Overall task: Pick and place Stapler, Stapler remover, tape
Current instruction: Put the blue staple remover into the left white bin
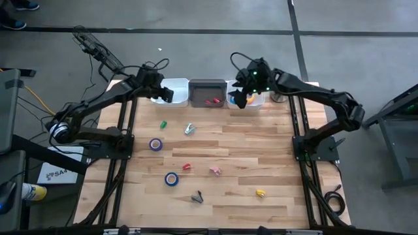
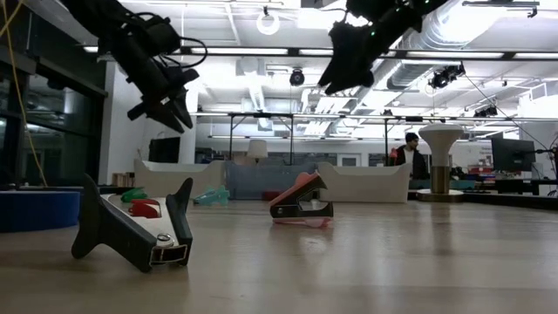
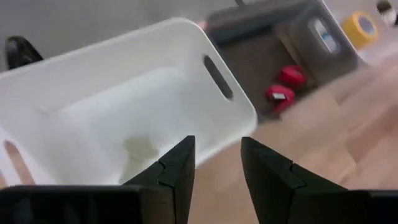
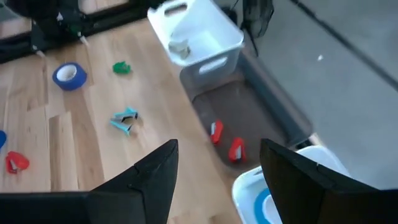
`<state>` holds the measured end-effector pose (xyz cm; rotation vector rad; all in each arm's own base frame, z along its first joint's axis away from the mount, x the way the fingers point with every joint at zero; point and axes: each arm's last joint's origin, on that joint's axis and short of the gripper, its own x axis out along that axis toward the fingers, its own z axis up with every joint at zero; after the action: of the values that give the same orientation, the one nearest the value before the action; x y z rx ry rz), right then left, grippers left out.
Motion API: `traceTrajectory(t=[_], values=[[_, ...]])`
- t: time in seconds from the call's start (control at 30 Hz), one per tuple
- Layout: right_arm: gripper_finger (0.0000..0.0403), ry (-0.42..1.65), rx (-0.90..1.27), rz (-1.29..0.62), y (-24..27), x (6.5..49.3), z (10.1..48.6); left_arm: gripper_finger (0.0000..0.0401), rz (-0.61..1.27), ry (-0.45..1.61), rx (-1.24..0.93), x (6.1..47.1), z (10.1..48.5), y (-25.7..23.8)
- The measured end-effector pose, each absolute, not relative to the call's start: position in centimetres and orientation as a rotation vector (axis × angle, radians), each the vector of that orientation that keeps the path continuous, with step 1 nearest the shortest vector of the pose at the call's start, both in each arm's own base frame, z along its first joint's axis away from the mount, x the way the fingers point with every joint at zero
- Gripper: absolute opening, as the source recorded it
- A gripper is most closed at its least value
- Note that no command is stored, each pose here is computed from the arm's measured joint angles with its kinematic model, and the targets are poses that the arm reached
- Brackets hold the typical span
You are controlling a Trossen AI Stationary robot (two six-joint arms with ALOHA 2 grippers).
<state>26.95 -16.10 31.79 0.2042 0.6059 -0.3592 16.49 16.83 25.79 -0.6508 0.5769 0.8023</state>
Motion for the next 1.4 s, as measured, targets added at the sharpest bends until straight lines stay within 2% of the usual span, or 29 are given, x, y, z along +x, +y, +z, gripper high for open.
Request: traceTrajectory(t=[0.33, 0.77, 0.87, 1.17, 1.27, 1.4], values=[[0.0216, 0.581, 0.128, -0.412, -16.4, 23.2, 34.4, 0.0129, 0.730, 0.660, -0.601, 19.7, 25.5, 12.4], [0.0216, 0.637, 0.069, -0.422, -16.3, 20.9, 35.0, 0.0135, 0.603, 0.717, -0.606, 21.8, 25.2, 7.7], [0.0216, 0.649, 0.073, -0.419, -16.3, 20.9, 34.9, 0.0164, 0.560, 0.727, -0.604, 22.1, 25.2, 6.7], [0.0217, 0.661, 0.074, -0.394, -16.2, 20.8, 34.8, 0.0310, 0.550, 0.860, -0.475, 24.2, 22.6, 4.3], [0.0217, 0.658, 0.078, -0.380, -16.1, 20.9, 34.8, 0.0329, 0.555, 0.924, -0.408, 25.1, 21.1, 3.7], [0.0216, 0.657, 0.080, -0.371, -16.1, 20.9, 34.8, 0.0332, 0.582, 0.979, -0.357, 26.2, 19.3, 3.3]])
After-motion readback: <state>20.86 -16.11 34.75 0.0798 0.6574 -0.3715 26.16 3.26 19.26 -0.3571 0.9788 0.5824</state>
